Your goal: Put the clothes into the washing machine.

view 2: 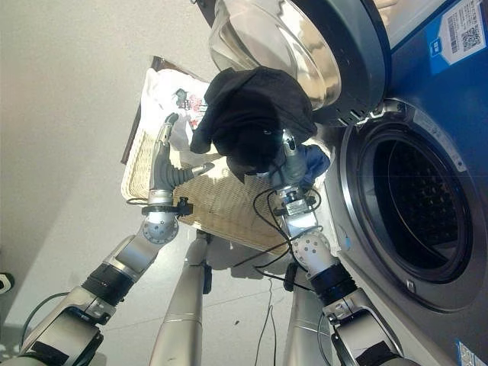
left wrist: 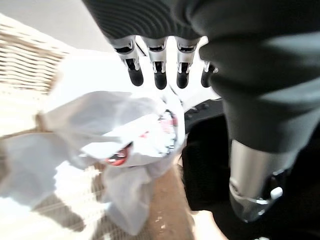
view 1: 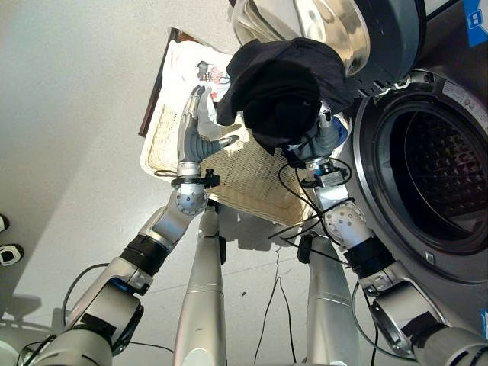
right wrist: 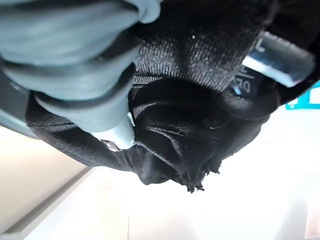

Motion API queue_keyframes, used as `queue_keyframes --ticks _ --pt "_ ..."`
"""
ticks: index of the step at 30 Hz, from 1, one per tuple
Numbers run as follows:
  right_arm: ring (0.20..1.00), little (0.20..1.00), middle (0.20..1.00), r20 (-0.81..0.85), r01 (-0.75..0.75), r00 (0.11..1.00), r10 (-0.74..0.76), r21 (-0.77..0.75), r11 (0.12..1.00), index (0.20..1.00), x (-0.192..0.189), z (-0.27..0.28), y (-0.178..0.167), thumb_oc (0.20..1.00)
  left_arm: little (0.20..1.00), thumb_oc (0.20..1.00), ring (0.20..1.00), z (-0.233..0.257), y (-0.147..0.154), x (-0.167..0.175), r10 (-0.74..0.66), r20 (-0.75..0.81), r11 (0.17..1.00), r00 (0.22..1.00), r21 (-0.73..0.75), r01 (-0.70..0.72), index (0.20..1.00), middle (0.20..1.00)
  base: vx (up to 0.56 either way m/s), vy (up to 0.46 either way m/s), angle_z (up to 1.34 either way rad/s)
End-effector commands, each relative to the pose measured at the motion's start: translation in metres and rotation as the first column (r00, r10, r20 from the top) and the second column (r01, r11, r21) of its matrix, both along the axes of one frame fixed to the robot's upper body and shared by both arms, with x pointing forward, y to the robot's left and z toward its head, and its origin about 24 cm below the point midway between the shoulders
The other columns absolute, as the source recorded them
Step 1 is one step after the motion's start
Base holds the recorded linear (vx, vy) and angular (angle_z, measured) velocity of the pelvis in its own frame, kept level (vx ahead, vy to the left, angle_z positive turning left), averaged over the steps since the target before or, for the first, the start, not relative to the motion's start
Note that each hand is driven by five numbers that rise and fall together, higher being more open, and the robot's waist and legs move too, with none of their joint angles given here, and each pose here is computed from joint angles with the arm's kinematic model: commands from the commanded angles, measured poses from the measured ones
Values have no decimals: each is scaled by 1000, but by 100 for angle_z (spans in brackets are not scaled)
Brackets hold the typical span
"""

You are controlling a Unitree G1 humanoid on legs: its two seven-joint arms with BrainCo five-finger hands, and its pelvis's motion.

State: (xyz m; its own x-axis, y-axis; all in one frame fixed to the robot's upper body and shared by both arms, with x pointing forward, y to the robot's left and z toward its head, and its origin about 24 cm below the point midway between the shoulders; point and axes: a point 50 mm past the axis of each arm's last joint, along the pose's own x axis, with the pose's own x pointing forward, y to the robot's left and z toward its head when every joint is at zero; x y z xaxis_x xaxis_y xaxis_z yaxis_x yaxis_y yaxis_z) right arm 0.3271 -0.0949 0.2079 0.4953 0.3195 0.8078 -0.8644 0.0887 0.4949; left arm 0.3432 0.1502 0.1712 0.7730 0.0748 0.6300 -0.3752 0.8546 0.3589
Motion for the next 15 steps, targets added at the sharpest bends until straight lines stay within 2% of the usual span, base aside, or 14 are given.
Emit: queue_keyframes --ticks 1,7,10,15 --pt "200 200 200 202 33 978 -42 48 998 200 -14 25 -11 200 1000 1000 1000 18 8 1 30 105 990 994 -140 -15 1000 1000 0 0 0" --pt "200 200 200 77 211 974 -215 58 976 200 0 11 -36 200 1000 1000 1000 11 20 5 103 97 977 990 -197 -83 1000 1000 -2 6 0" --pt "200 200 200 -148 403 908 -393 46 914 200 10 -33 -85 200 1000 1000 1000 -1 36 4 223 105 956 969 -218 -196 1000 1000 -8 46 0" --pt "200 200 200 -267 502 825 -497 -56 863 200 11 -65 -109 200 1000 1000 1000 -7 45 5 293 110 937 950 -229 -263 1000 1000 -7 22 -3"
